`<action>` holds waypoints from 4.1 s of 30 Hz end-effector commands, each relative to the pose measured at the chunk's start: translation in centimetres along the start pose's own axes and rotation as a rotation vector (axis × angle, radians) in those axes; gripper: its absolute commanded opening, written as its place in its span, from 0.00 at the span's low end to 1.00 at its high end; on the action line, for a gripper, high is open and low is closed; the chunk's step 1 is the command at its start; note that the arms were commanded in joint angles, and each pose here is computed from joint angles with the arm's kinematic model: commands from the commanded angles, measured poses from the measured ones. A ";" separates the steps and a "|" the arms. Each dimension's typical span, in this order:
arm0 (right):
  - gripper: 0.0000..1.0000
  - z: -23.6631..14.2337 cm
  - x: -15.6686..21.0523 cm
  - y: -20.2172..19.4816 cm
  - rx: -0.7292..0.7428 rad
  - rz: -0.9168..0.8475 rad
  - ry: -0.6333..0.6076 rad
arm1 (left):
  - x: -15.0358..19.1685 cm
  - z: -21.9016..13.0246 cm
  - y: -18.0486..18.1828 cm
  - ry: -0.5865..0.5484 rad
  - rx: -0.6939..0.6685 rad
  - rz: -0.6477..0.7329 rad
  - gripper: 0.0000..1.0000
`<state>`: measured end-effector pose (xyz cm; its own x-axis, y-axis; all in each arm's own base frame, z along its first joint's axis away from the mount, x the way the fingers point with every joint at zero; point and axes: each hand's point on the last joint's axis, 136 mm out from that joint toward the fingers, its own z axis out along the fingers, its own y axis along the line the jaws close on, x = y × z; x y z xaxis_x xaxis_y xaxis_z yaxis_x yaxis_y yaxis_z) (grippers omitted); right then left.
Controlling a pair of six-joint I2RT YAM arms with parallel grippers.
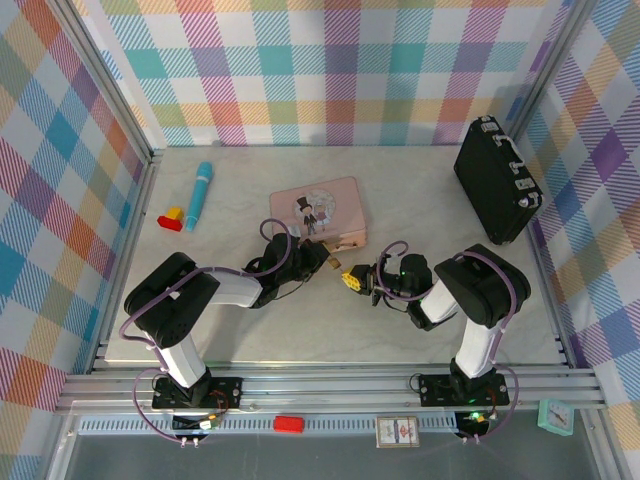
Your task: Unlock the padlock with the key
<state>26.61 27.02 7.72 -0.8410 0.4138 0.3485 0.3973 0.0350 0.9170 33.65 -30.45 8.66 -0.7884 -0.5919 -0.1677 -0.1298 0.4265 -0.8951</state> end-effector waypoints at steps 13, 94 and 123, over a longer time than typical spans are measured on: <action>0.00 0.8 0.3 2.4 -0.069 -0.038 0.023 | 4.4 0.0 -0.5 0.154 0.019 -0.107 0.00; 0.77 -2.0 4.5 0.8 0.592 -2.126 -0.103 | 2.8 -3.3 3.3 0.089 -0.251 -0.057 0.00; 0.51 1.3 4.0 -1.4 0.652 -2.247 -0.160 | 3.3 -3.8 3.9 0.103 -0.223 -0.068 0.00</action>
<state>22.70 29.37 6.63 0.0050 -0.6475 -0.7621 -0.7452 0.5057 -0.4346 29.18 -28.49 6.83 -0.8213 -0.5619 -0.0984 -0.2740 0.5399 -0.7959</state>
